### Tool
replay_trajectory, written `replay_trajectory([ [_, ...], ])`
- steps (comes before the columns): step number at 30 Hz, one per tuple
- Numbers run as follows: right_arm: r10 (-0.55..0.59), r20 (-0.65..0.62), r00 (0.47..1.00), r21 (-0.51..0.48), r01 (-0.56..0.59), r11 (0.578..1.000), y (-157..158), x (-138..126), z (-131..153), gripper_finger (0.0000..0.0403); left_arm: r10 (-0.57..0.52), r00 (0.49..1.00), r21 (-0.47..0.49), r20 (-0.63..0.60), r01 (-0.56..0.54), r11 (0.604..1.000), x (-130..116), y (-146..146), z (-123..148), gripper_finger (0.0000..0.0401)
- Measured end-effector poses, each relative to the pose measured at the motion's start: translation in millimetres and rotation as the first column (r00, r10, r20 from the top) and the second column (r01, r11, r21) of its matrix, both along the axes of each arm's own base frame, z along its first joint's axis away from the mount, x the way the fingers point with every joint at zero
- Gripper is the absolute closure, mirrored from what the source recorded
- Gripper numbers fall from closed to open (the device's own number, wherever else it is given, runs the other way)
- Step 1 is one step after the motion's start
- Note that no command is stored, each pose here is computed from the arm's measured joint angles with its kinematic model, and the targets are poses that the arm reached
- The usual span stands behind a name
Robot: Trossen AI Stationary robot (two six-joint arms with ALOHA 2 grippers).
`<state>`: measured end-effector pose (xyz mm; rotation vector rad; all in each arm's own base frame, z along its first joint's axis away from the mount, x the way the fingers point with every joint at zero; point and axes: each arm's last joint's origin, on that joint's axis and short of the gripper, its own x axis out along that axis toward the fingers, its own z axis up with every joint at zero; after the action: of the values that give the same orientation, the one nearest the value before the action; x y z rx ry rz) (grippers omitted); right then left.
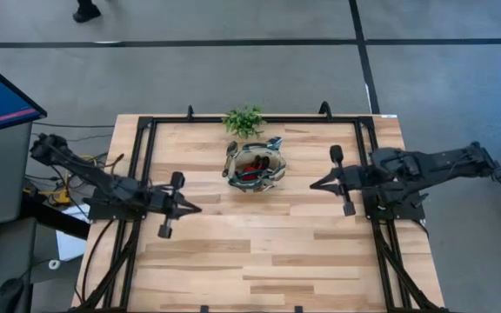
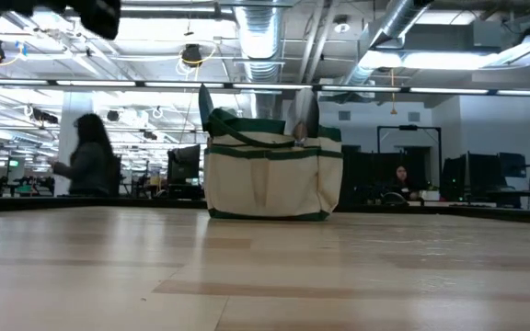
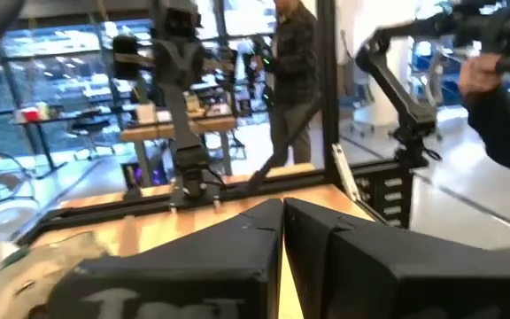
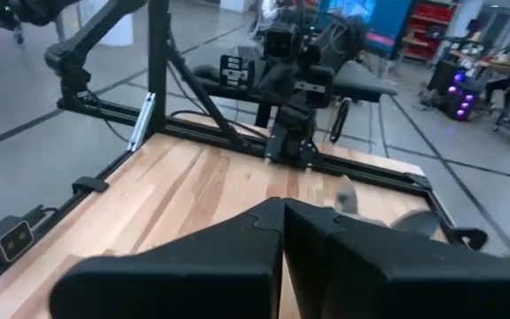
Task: Pick & Place Garden tools in Gardening bag
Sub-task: Return to Home Position
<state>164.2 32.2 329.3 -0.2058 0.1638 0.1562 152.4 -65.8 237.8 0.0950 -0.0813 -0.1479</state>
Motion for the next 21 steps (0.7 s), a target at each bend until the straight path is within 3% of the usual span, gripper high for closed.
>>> replay_trajectory([
  [10,-0.021,0.074,0.997,0.039,0.018,0.999,-7,-33,-21,0.0403,0.08,0.993,-0.029,0.086,-0.077,0.997,-34,19,-15,0.04],
  [21,-0.036,0.135,0.99,0.046,0.03,0.999,-11,-46,-18,0.0403,0.089,0.993,-0.124,0.082,-0.078,0.989,-37,21,-13,0.04],
])
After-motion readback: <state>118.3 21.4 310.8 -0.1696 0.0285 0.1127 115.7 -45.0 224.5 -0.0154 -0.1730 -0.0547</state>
